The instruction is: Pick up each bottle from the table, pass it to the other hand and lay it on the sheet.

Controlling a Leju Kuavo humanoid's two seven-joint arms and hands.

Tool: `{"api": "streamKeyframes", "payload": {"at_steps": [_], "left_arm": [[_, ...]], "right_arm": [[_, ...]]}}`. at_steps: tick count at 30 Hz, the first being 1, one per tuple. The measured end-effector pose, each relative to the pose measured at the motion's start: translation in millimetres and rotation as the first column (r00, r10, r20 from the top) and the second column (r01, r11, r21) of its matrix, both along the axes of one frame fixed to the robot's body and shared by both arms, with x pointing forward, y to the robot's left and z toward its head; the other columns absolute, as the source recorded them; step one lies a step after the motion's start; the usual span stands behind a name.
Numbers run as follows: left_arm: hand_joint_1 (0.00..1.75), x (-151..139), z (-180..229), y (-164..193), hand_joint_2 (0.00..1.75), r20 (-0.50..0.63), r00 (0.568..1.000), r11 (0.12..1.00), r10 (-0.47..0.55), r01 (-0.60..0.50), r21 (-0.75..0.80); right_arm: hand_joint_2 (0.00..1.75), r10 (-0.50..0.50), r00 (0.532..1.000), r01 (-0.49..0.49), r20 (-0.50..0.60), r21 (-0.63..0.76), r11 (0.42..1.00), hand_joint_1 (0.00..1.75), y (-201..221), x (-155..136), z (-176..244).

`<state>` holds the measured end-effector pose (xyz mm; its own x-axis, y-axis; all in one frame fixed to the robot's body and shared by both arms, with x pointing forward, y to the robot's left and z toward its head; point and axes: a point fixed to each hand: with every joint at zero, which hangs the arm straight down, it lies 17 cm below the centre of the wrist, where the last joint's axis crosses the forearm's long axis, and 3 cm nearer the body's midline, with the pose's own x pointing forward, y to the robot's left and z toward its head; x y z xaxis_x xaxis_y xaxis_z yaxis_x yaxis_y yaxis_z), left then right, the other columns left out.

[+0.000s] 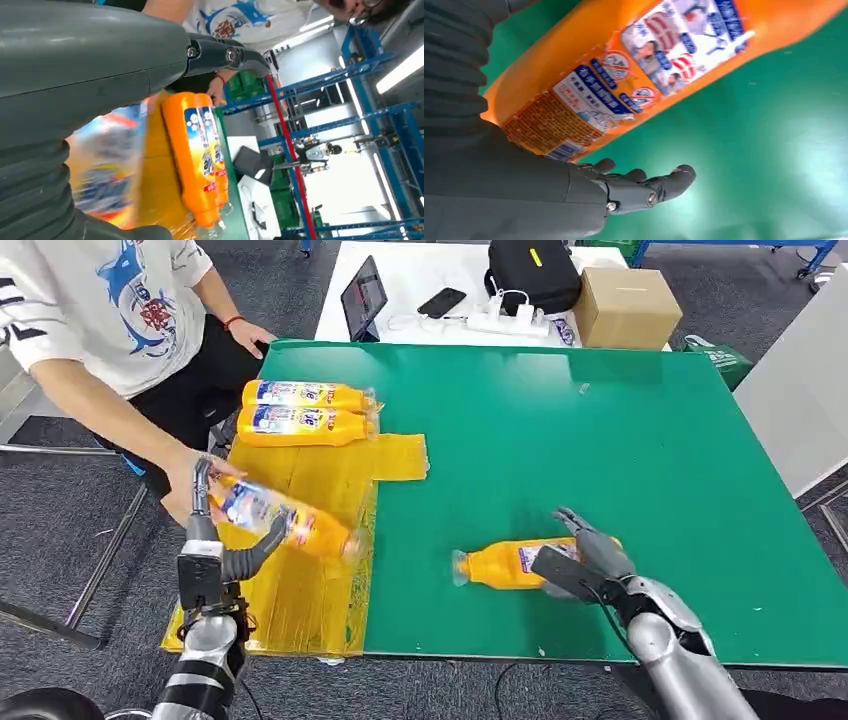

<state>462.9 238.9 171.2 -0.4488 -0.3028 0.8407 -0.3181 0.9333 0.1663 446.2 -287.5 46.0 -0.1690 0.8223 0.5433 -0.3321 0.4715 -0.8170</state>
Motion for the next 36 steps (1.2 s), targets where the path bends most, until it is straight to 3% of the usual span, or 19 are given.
{"api": "streamKeyframes", "payload": {"at_steps": [10,19,25,26,27,28,31,34,36], "left_arm": [[0.00,5.6,-6.7,-5.3,1.75,-0.022,1.000,1.000,-0.011,0.011,-0.006],[0.00,12.9,-10.8,-9.2,1.75,-0.041,0.999,1.000,-0.024,0.023,-0.015],[0.00,18.3,-11.9,-18.1,1.75,-0.048,0.998,0.999,-0.050,0.049,-0.023],[0.00,19.2,-12.0,-20.5,1.75,-0.049,0.997,0.998,-0.058,0.057,-0.022],[0.00,20.0,-12.5,-22.3,1.75,-0.052,0.997,0.998,-0.062,0.061,-0.024],[0.00,21.0,-12.7,-24.0,1.75,-0.054,0.996,0.998,-0.065,0.063,-0.027],[0.00,22.3,-14.2,-28.4,1.75,-0.059,0.995,0.997,-0.074,0.072,-0.037],[0.00,22.6,-16.9,-31.9,1.75,-0.067,0.994,0.996,-0.083,0.081,-0.037],[0.00,23.0,-18.1,-33.4,1.75,-0.071,0.994,0.996,-0.086,0.083,-0.043]], "right_arm": [[1.75,-0.008,0.999,0.006,-0.044,-0.058,0.998,0.00,-21.5,3.8,-11.4],[1.75,0.023,0.988,-0.029,-0.153,-0.039,0.999,0.00,-33.0,0.6,-20.2],[1.75,0.036,0.964,-0.072,-0.264,-0.129,0.989,0.02,-57.6,-5.4,-33.5],[1.75,0.037,0.962,-0.077,-0.269,-0.142,0.987,0.42,-60.0,-5.3,-34.9],[1.75,0.037,0.960,-0.083,-0.278,-0.156,0.984,1.22,-61.1,-5.4,-37.6],[1.75,0.038,0.959,-0.088,-0.283,-0.166,0.982,1.48,-62.2,-4.8,-38.7],[1.75,0.034,0.952,-0.098,-0.303,-0.200,0.975,1.48,-67.5,-5.9,-44.6],[1.75,0.038,0.948,-0.113,-0.316,-0.223,0.968,1.62,-70.4,-7.6,-48.3],[1.75,0.034,0.945,-0.117,-0.324,-0.240,0.964,1.62,-73.5,-8.4,-50.4]]}}
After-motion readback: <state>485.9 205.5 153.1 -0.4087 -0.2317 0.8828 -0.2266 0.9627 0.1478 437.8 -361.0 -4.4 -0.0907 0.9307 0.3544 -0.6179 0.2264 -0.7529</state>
